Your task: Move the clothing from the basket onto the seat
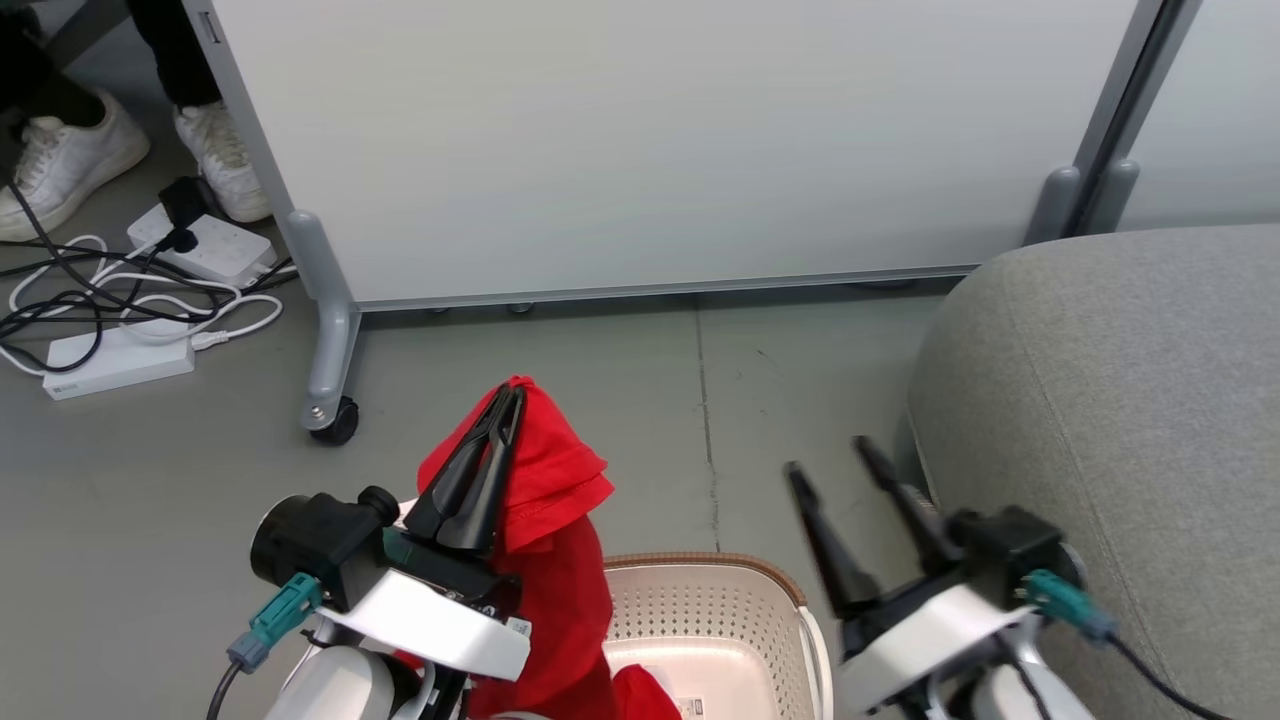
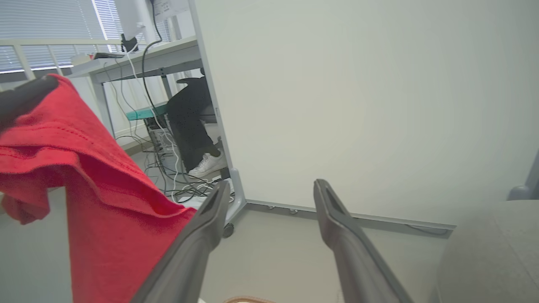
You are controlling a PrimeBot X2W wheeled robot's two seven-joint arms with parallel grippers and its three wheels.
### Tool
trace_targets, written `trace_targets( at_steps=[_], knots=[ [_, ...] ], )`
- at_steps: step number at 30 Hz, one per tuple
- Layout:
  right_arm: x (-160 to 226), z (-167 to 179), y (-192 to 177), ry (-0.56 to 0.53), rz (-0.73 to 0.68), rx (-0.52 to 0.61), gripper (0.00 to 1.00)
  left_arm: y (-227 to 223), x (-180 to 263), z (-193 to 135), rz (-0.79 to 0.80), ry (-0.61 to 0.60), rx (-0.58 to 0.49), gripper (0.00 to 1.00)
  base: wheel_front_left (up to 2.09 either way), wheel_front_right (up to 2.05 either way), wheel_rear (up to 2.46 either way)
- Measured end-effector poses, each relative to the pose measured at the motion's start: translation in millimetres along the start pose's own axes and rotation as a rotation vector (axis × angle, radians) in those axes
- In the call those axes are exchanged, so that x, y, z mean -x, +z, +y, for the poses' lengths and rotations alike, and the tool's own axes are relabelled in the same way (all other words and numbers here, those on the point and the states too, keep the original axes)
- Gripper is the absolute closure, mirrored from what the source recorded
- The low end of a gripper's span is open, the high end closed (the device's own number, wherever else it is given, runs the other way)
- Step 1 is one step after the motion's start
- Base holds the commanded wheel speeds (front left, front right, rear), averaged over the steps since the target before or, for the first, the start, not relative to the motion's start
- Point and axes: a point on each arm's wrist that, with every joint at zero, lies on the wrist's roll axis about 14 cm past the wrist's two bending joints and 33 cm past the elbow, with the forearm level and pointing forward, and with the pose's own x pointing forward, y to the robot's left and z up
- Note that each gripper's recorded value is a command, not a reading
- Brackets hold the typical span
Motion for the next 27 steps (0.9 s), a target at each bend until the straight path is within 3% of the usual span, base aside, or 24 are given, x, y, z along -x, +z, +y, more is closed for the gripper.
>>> trace_targets(
  at_steps=[9,14,20,21,22,23,27],
  knots=[
    [-18,105,-28,0.341,0.101,-0.086,0.00,4,3,-2,-0.007,-0.006,0.002,1.00,0.00,0.00,0.00],
    [-22,134,-39,0.451,0.154,-0.092,0.00,6,3,-8,-0.013,-0.023,0.006,1.00,0.00,0.00,0.00],
    [-30,144,-52,0.513,0.212,-0.052,0.00,7,3,-12,-0.013,-0.037,0.009,1.00,0.00,0.00,0.00],
    [-31,145,-53,0.517,0.220,-0.049,0.11,7,4,-13,-0.012,-0.039,0.009,1.00,0.00,0.00,0.00],
    [-32,145,-54,0.519,0.225,-0.053,0.67,7,4,-13,-0.012,-0.040,0.009,1.00,0.00,0.00,0.00],
    [-33,146,-55,0.522,0.230,-0.053,1.00,7,4,-14,-0.012,-0.042,0.010,1.00,0.00,0.00,0.00],
    [-36,146,-54,0.521,0.239,-0.070,1.00,7,4,-16,-0.011,-0.049,0.011,1.00,0.00,0.00,0.00]
  ],
)
